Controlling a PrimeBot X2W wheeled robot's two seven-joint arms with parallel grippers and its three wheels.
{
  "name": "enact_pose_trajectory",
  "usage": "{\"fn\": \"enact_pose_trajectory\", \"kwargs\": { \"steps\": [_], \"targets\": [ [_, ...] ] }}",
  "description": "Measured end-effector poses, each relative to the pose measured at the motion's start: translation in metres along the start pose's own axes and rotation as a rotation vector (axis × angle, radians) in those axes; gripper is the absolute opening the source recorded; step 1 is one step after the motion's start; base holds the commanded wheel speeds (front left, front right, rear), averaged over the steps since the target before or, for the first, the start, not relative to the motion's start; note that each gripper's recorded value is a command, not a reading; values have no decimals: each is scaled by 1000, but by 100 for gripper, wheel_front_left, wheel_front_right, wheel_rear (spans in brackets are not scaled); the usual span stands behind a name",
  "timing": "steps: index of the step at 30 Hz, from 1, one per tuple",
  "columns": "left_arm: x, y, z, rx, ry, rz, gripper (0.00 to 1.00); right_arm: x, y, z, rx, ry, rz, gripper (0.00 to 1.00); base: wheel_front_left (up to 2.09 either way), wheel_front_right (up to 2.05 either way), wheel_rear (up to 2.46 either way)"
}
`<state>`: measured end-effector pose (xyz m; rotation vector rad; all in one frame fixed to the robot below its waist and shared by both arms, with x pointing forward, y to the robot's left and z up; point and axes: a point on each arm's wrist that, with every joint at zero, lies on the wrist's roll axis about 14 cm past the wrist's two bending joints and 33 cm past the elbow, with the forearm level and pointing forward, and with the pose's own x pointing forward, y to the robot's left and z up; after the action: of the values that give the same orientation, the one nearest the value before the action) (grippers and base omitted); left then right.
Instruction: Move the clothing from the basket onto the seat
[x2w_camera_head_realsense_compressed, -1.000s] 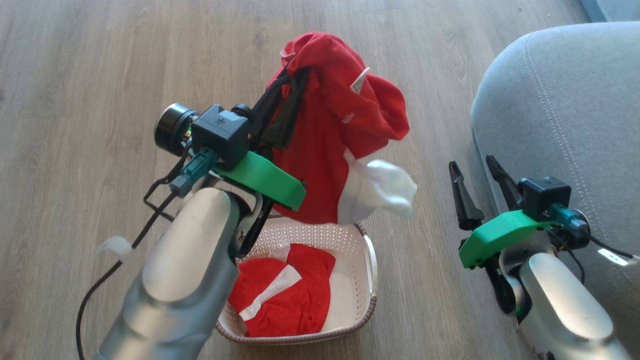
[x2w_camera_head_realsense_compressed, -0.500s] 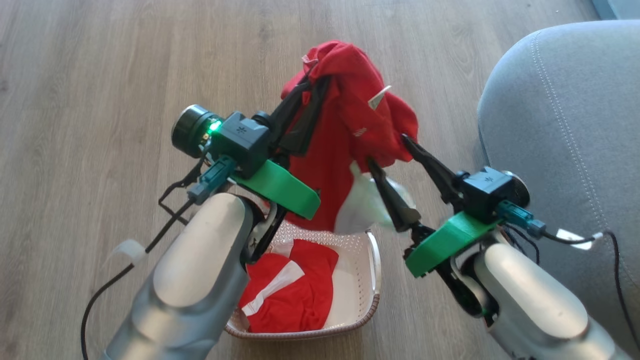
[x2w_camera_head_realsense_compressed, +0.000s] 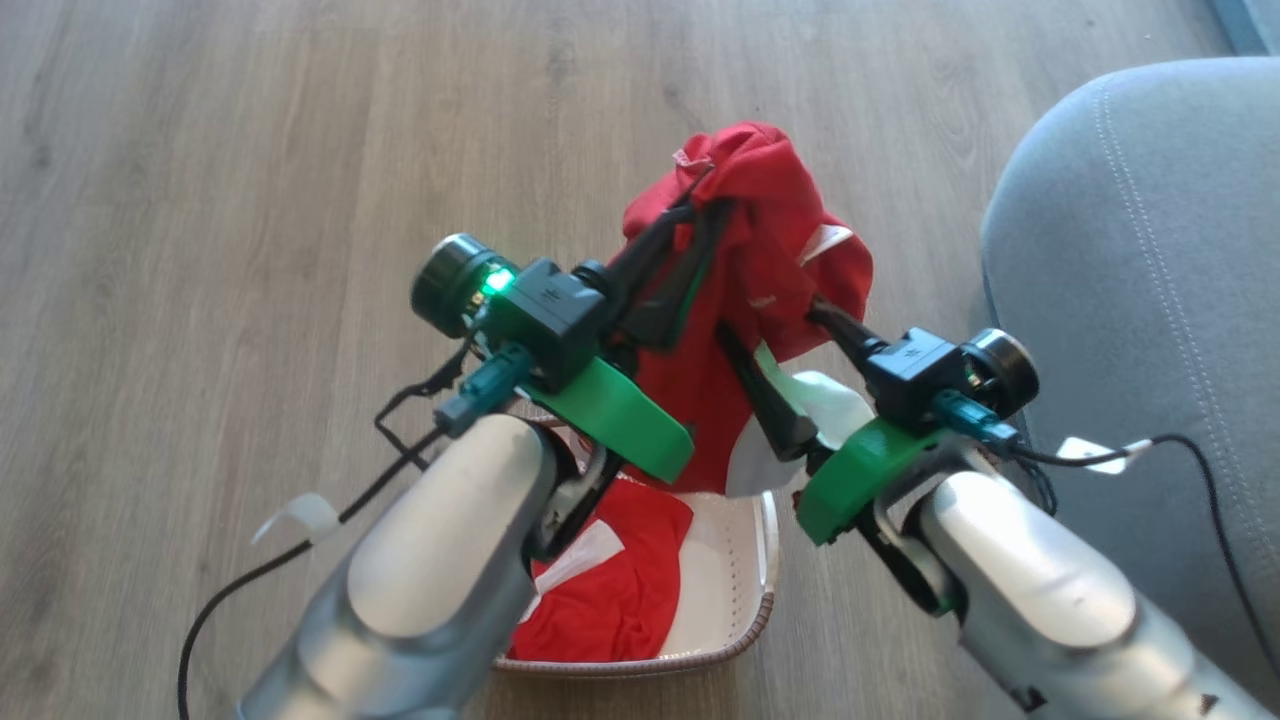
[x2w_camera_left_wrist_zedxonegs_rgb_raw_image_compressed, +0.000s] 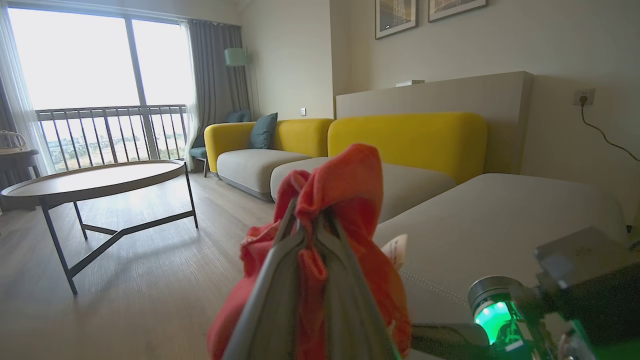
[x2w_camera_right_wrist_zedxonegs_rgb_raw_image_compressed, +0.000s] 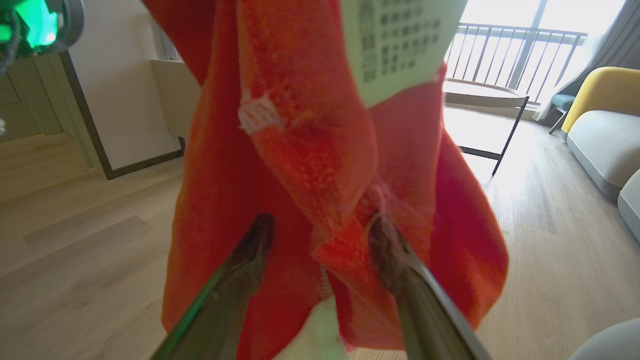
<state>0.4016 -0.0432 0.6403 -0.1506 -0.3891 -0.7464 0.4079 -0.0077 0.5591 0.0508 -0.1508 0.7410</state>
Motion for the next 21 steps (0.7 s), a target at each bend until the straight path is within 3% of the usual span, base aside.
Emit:
{"fn": "enact_pose_trajectory", "kwargs": {
  "steps": [6,13,14,15,16,21],
  "targets": [
    [-5,-12,0,-19,9,-27,0,8,19,-40,21,123,43,100,0,0,0],
    [-9,-16,-4,-33,25,-35,0,27,34,-42,50,134,92,100,0,0,0],
    [-9,-17,-5,-33,27,-38,0,28,34,-41,60,132,91,69,0,0,0],
    [-9,-17,-6,-33,29,-38,0,28,34,-42,69,133,89,13,0,0,0],
    [-9,-16,-6,-33,30,-34,0,28,34,-42,73,134,88,0,0,0,0],
    [-8,-15,-11,-44,39,-28,0,26,27,-42,86,131,68,0,0,0,0]
  ]
}}
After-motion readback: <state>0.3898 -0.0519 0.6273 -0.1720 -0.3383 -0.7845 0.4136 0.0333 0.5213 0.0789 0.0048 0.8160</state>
